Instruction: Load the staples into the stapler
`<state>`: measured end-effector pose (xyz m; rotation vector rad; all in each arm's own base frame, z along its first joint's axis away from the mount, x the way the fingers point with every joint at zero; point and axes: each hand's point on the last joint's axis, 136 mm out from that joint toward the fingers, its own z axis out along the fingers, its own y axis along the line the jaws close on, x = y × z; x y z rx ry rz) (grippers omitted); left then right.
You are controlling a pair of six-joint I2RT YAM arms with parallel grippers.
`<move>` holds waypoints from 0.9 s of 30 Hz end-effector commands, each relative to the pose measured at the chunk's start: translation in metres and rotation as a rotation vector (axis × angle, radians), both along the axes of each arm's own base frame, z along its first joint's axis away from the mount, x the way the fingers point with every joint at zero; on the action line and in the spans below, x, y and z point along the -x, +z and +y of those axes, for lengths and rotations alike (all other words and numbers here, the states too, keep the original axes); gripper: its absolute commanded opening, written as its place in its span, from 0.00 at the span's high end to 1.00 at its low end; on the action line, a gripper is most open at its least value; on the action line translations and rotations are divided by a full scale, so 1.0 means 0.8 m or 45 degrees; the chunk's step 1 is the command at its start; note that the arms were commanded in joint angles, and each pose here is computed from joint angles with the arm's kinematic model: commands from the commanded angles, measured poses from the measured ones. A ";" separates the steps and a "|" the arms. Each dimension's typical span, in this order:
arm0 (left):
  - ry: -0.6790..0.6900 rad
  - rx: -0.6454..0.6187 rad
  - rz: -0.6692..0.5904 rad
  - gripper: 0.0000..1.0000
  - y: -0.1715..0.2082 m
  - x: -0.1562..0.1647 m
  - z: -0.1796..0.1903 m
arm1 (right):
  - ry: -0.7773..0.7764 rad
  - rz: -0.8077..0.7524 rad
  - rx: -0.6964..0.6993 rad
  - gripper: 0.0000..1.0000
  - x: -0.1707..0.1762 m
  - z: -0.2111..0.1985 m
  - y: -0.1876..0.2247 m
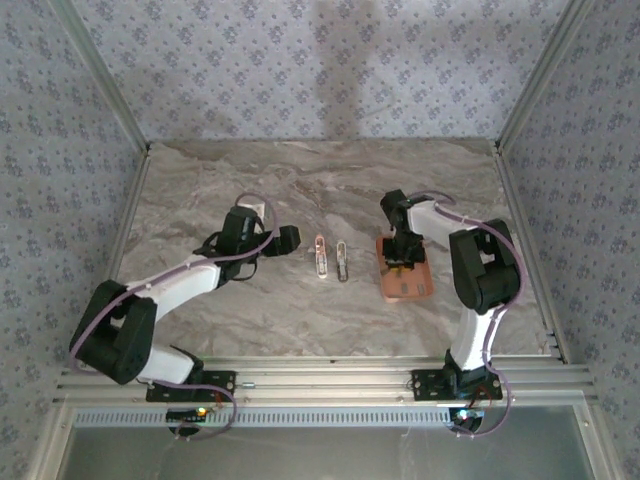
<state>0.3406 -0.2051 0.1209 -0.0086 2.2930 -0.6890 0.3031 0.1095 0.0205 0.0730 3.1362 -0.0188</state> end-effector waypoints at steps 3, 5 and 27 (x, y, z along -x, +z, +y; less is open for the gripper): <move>0.042 -0.052 -0.051 0.01 0.009 0.008 0.021 | 0.020 -0.194 0.012 0.83 -0.007 0.016 0.037; 0.045 -0.051 -0.057 0.02 0.011 0.011 0.024 | 0.026 -0.279 0.026 0.83 -0.011 0.024 0.054; 0.065 -0.094 -0.069 0.02 0.004 0.049 0.052 | 0.177 -0.752 -0.197 0.83 -0.020 0.247 0.091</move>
